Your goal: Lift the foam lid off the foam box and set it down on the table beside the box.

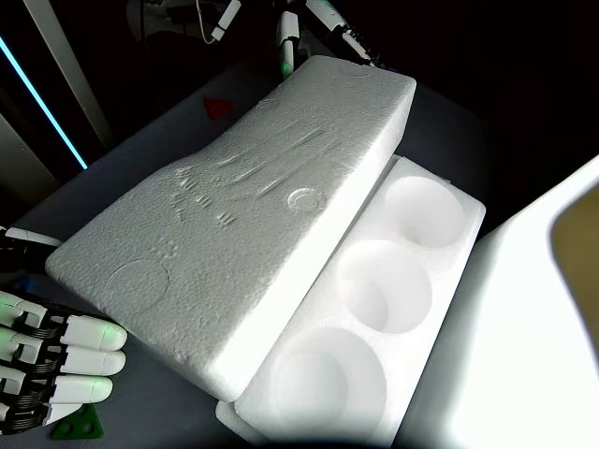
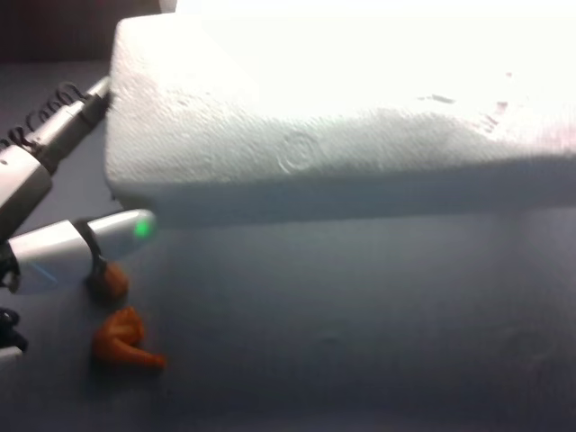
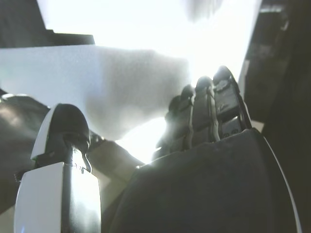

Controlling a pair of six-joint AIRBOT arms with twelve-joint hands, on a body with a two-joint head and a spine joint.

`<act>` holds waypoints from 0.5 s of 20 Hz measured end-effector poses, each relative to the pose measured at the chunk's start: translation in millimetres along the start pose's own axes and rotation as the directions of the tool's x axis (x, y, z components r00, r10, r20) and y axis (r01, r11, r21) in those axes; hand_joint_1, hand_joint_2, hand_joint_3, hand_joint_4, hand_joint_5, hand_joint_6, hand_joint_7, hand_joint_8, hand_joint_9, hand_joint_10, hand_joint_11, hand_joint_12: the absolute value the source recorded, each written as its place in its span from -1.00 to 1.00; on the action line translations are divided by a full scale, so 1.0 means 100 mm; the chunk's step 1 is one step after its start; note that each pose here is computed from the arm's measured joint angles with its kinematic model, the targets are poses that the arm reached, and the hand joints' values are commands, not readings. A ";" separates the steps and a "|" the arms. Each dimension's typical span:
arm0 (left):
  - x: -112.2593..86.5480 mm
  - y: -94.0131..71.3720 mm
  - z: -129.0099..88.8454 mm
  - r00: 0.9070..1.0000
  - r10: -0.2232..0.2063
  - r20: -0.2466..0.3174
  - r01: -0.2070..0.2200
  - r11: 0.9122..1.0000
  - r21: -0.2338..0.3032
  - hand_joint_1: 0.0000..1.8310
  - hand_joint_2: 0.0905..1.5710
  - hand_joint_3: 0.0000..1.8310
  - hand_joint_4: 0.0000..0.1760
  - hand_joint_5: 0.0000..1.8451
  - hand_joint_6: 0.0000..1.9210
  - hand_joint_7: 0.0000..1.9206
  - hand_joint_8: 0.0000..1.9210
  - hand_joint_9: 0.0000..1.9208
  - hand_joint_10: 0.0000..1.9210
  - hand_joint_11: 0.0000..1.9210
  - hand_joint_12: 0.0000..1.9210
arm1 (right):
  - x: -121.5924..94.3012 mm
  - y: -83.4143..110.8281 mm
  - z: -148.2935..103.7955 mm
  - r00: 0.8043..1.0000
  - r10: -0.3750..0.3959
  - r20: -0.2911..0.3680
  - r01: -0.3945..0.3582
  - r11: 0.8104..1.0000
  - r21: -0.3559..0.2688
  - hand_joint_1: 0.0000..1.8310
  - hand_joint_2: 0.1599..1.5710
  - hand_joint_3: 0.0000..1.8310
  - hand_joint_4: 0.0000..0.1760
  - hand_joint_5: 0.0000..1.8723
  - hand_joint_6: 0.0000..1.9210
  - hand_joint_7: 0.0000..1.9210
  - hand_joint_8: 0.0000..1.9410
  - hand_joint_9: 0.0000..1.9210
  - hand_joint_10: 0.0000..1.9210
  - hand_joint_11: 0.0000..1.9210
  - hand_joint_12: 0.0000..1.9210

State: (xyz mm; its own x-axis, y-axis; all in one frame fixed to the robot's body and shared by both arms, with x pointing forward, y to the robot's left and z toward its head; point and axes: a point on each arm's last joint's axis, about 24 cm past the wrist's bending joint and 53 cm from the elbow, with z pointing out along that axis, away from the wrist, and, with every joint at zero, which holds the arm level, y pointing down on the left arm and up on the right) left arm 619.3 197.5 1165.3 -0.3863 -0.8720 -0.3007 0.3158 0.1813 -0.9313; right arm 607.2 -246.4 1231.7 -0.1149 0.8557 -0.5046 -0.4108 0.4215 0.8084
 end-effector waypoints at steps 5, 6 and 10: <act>0.17 0.29 -0.05 0.999 -0.037 -0.036 0.035 0.997 -0.070 -0.37 0.46 -1.00 -0.81 -1.00 -1.00 -1.00 -1.00 -1.00 -1.00 -1.00 -1.00 | 0.11 -0.21 -0.11 0.999 0.039 -0.019 -0.038 0.998 0.057 -0.26 0.60 -1.00 -1.00 -1.00 -0.85 -0.95 -0.99 -1.00 -0.93 -1.00 -0.94; 0.16 0.33 -0.06 0.999 -0.040 -0.032 0.037 0.996 -0.080 -0.38 0.46 -1.00 -0.82 -1.00 -1.00 -1.00 -1.00 -1.00 -1.00 -1.00 -1.00 | 0.14 -0.23 -0.12 0.999 0.047 -0.024 -0.045 0.997 0.062 -0.28 0.59 -1.00 -1.00 -1.00 -0.85 -0.95 -0.99 -1.00 -0.94 -1.00 -0.99; 0.19 0.49 -0.14 0.998 -0.056 -0.027 0.052 0.991 -0.123 -0.40 0.44 -1.00 -0.79 -1.00 -1.00 -1.00 -1.00 -1.00 -1.00 -1.00 -1.00 | 0.25 -0.36 -0.11 0.997 0.065 -0.045 -0.061 0.994 0.088 -0.32 0.54 -1.00 -1.00 -0.93 -0.97 -0.90 -1.00 -0.97 -0.79 -1.00 -0.45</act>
State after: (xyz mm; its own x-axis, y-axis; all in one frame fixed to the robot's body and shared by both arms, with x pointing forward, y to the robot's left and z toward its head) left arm 615.3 196.0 1111.2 -0.4266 -0.8682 -0.2535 0.1858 0.1902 -0.9640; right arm 609.2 -243.5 1186.9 -0.1822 0.8671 -0.4637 -0.3222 0.3929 0.8613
